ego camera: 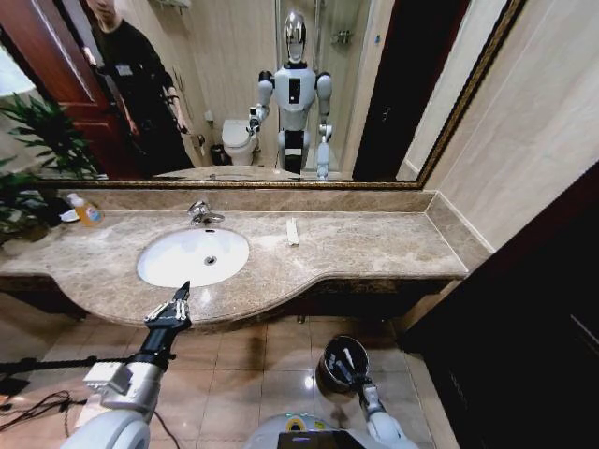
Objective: Pick up the trash from the sink and place it in the trash bin.
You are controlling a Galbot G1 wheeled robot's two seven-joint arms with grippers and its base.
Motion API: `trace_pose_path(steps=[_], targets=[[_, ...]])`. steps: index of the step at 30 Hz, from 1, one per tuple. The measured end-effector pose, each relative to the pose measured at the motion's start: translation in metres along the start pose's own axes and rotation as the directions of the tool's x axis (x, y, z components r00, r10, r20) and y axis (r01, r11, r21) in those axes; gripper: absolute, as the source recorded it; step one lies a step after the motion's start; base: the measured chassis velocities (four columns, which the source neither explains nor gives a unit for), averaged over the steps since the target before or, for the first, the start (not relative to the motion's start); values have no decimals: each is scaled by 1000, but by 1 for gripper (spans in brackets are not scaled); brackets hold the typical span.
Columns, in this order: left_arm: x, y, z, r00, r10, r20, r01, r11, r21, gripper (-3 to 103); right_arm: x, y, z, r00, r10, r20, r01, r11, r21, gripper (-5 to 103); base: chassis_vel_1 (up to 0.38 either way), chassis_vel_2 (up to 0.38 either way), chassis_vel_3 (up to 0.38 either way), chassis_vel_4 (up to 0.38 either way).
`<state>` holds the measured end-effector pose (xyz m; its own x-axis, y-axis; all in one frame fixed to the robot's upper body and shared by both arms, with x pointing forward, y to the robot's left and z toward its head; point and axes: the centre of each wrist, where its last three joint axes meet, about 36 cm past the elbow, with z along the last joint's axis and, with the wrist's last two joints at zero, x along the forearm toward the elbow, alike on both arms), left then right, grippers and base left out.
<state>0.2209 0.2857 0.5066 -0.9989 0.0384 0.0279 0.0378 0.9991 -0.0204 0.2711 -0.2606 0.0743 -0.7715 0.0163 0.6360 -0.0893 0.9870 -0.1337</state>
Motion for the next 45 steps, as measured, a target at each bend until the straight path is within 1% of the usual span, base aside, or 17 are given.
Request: trace_pose_path(steps=[7, 10, 11, 14, 16, 18, 19, 22, 23, 26, 29, 30, 31, 33, 39, 42, 45], targets=[[0, 0, 0, 1000, 0, 0, 0, 1000, 0, 0, -11, -1, -2, 999, 30, -13, -30, 999, 30, -2, 0, 0, 0, 0], [0, 0, 0, 1000, 0, 0, 0, 1000, 0, 0, -13, -2, -1, 999, 44, -15, -43, 998, 39, 14, 0, 0, 0, 0], [0, 0, 0, 1000, 0, 0, 0, 1000, 0, 0, -13, -2, -1, 999, 44, -15, -43, 998, 39, 14, 0, 0, 0, 0], [0, 0, 0, 1000, 0, 0, 0, 1000, 0, 0, -13, -3, -3, 998, 54, -11, -53, 998, 45, 30, 0, 0, 0, 0], [0, 0, 0, 1000, 0, 0, 0, 1000, 0, 0, -13, -3, -5, 998, 57, -7, -57, 997, 48, 30, 0, 0, 0, 0], [0, 0, 0, 1000, 0, 0, 0, 1000, 0, 0, -13, -3, -7, 998, 63, 1, -63, 997, 53, 41, 0, 0, 0, 0], [0, 0, 0, 1000, 0, 0, 0, 1000, 0, 0, -13, -3, -7, 998, 63, 1, -63, 997, 53, 41, 0, 0, 0, 0], [0, 0, 0, 1000, 0, 0, 0, 1000, 0, 0, -12, -3, -9, 998, 68, 5, -68, 996, 54, 57, 0, 0, 0, 0], [0, 0, 0, 1000, 0, 0, 0, 1000, 0, 0, -12, -3, -9, 998, 68, 5, -68, 996, 54, 57, 0, 0, 0, 0], [0, 0, 0, 1000, 0, 0, 0, 1000, 0, 0, -10, -4, -9, 998, 69, 4, -69, 996, 56, 73, 0, 0, 0, 0], [0, 0, 0, 1000, 0, 0, 0, 1000, 0, 0, -9, -3, -10, 998, 70, 2, -70, 996, 57, 79, 0, 0, 0, 0], [0, 0, 0, 1000, 0, 0, 0, 1000, 0, 0, -8, -3, -10, 997, 72, -1, -71, 996, 58, 89, 0, 0, 0, 0], [0, 0, 0, 1000, 0, 0, 0, 1000, 0, 0, -8, -3, -10, 997, 72, -1, -71, 996, 58, 89, 0, 0, 0, 0], [0, 0, 0, 1000, 0, 0, 0, 1000, 0, 0, -7, -2, -9, 997, 76, -4, -76, 995, 66, 99, 0, 0, 0, 0], [0, 0, 0, 1000, 0, 0, 0, 1000, 0, 0, -1, -1, -6, 997, 79, -5, -78, 995, 63, 100, 0, 0, 0, 0], [0, 0, 0, 1000, 0, 0, 0, 1000, 0, 0, 5, -7, -3, 997, 83, -4, -82, 994, 67, 100, 0, 0, 0, 0], [0, 0, 0, 1000, 0, 0, 0, 1000, 0, 0, 16, -25, -6, 995, 94, 17, -95, 992, 82, 100, 0, 0, 0, 0]])
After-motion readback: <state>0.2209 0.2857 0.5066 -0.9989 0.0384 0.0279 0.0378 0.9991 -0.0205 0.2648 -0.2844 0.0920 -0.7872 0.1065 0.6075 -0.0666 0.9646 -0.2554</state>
